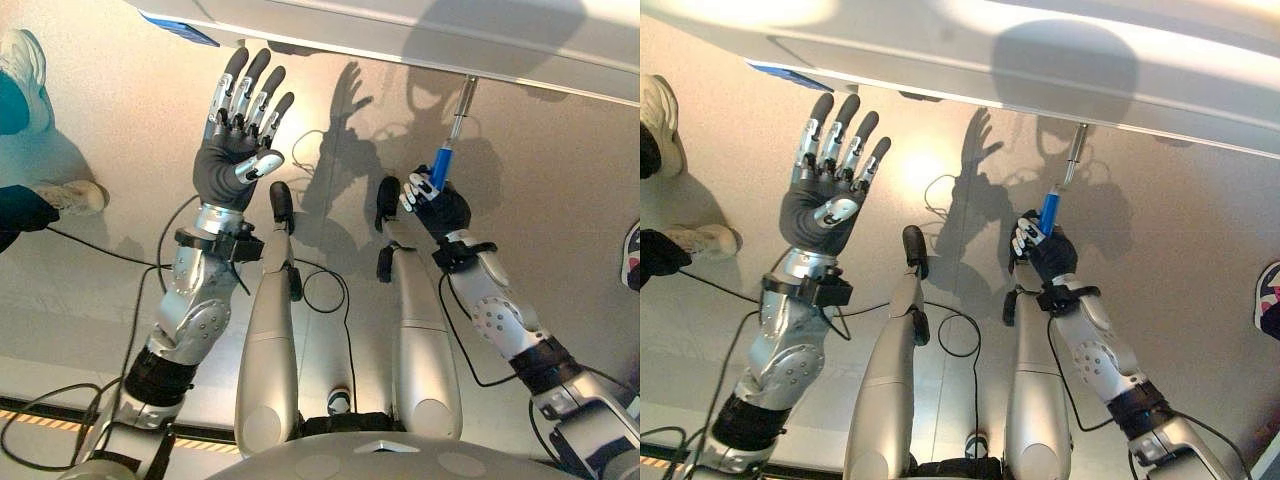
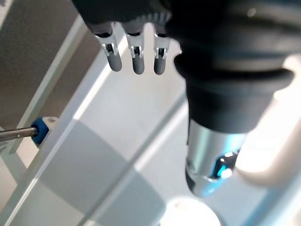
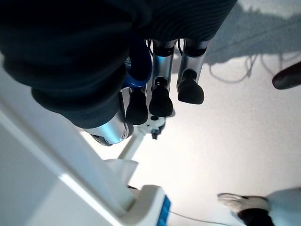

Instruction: Raise the hospital bed

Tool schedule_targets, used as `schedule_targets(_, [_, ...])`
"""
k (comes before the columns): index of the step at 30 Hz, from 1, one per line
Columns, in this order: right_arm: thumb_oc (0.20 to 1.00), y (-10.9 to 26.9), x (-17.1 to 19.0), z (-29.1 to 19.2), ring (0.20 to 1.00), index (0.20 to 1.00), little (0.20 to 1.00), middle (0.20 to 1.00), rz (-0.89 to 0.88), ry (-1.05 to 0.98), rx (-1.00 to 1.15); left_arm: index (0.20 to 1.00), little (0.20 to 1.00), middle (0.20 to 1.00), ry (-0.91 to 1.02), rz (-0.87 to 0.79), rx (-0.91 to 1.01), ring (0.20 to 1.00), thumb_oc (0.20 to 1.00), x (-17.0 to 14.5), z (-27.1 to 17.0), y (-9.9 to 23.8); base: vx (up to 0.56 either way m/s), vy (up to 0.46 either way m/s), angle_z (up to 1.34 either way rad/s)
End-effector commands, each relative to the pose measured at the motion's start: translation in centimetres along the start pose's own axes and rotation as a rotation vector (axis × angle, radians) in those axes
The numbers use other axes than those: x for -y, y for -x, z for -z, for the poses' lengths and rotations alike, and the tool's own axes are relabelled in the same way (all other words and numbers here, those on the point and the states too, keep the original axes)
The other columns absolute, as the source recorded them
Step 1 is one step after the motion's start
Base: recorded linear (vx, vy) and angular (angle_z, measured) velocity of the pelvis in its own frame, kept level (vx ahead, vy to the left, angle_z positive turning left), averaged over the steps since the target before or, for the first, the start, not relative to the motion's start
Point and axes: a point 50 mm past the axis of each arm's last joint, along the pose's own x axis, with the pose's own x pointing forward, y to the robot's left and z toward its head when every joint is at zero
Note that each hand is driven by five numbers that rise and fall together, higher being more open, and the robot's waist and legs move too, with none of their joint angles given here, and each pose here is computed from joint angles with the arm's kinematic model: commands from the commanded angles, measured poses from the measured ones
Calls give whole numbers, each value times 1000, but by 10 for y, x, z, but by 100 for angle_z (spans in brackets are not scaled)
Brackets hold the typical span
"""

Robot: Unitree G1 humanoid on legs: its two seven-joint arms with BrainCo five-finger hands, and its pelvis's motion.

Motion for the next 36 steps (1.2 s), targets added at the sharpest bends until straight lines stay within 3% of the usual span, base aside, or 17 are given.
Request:
schedule_targets(1, [200, -25, -105, -31, 200, 200, 200, 200, -483, -52, 181, 1000, 1000, 1000, -11, 80, 68, 1000, 1000, 13, -16, -4, 12, 51, 5])
schedule_targets(5, [200, -36, -118, -30, 200, 200, 200, 200, -503, -28, 177, 1000, 1000, 1000, -25, 92, 86, 1000, 1000, 15, -20, -7, 11, 48, 4])
schedule_targets(11, [200, -61, -113, -24, 200, 200, 200, 200, -394, 49, 148, 1000, 1000, 1000, -6, 97, 79, 1000, 1000, 19, -18, -6, 6, 50, 0])
schedule_targets(23, [200, -115, -52, -24, 200, 200, 200, 200, 78, 232, 62, 1000, 1000, 1000, 42, 177, 83, 1000, 1000, 33, -19, -10, 3, 35, 1])
schedule_targets(36, [200, -101, 38, -34, 200, 200, 200, 200, 497, 294, -42, 1000, 1000, 1000, 57, 224, 98, 1000, 1000, 44, -18, -18, 3, 11, 0])
